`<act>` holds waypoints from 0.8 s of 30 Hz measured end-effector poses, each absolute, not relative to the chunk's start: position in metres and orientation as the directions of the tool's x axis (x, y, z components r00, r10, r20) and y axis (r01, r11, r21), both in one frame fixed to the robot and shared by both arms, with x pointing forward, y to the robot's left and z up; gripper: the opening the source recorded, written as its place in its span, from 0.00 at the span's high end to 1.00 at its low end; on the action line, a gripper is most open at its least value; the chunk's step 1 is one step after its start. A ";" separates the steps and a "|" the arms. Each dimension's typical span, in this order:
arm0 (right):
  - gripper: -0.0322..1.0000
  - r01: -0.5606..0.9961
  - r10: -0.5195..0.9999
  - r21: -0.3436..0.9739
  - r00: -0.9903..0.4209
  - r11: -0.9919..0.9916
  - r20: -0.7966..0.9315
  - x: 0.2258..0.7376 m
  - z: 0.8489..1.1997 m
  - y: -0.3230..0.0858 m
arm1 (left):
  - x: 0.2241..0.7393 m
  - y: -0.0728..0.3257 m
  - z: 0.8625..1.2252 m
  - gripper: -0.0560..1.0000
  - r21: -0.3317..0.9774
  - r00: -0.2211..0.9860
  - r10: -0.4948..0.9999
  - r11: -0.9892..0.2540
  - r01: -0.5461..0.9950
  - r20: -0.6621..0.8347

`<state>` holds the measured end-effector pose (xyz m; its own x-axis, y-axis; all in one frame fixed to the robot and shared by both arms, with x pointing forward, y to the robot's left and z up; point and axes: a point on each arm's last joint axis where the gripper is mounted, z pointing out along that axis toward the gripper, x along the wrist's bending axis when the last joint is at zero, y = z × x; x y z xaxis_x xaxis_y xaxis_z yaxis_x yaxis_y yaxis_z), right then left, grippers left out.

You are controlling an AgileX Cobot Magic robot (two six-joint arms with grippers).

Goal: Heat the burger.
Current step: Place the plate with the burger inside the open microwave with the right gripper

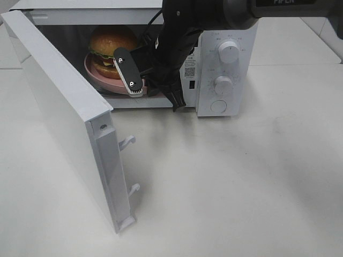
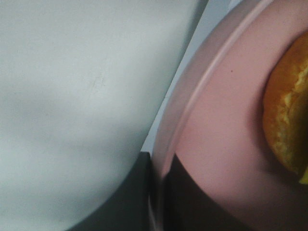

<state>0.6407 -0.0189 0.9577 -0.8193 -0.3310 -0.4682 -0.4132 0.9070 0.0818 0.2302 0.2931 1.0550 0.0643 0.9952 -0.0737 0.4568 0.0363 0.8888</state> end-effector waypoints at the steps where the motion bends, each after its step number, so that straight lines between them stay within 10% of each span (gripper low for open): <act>1: 0.93 -0.413 -0.331 0.082 -0.819 0.907 -0.468 0.641 0.958 -0.019 | 0.230 0.293 1.055 0.13 0.889 0.064 0.995 0.036 0.457 -0.074; 24: 0.90 -0.410 -0.331 0.059 -0.806 0.910 -0.491 0.670 0.934 -0.004 | 0.230 0.293 1.055 0.13 0.889 0.064 0.995 0.036 0.457 -0.074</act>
